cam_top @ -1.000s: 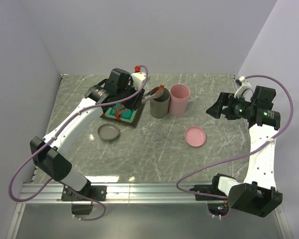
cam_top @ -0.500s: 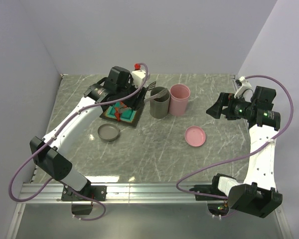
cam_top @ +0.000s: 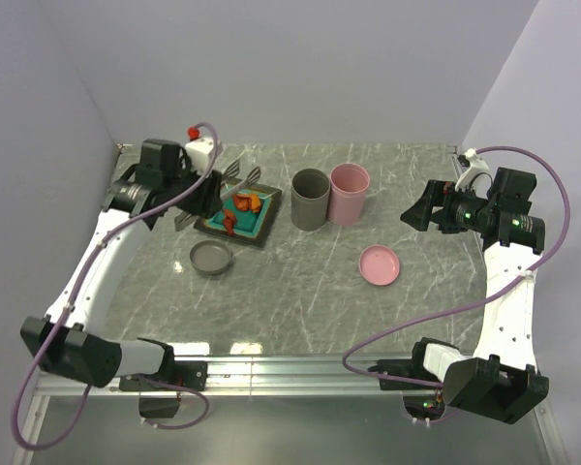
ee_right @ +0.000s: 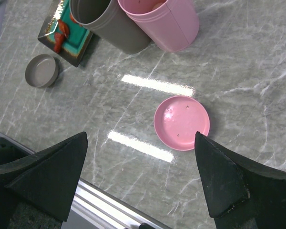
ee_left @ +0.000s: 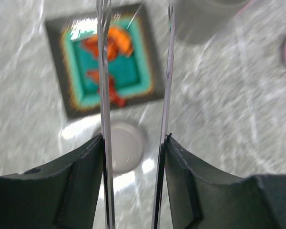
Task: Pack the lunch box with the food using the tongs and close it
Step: Pick up the food using the clamp
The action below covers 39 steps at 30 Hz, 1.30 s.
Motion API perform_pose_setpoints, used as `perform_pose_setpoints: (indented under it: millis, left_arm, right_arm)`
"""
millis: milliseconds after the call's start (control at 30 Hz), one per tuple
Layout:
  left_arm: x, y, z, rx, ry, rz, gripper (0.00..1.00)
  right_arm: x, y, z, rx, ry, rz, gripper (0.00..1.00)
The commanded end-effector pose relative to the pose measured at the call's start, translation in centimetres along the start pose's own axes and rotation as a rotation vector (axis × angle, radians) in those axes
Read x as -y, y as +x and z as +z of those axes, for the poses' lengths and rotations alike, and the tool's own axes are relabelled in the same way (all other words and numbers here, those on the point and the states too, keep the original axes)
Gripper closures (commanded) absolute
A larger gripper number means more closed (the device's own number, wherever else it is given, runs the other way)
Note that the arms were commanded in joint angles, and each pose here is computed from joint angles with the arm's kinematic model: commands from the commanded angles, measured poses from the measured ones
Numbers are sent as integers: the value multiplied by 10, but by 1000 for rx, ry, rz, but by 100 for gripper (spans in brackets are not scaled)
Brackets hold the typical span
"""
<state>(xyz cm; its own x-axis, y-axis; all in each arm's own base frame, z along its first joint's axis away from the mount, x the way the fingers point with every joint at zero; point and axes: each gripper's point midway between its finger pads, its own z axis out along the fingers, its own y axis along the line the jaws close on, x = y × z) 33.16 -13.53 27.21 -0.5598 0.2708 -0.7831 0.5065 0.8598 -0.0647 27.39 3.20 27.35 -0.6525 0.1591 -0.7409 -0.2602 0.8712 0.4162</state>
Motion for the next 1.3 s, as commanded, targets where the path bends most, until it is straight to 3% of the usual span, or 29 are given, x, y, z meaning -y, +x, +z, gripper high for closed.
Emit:
perform_pose_setpoints:
  millis: [0,133,333,1267]
  left_arm:
    - [-10,30,-15,-44,-11,-8,44]
    - [-27,76,-17,-119,-67,-40,44]
    - [-41,107,-11,-183,-124,-89,45]
    - [-69,96,50,-239,-133,-129,44]
  right_arm:
    - [0,-4,-2,18,-2,-10,0]
    - [-1,-3,-1,18,-6,-11,0]
    - [0,-3,-1,20,-5,-11,0]
    - [-1,-3,-4,24,1,-12,0]
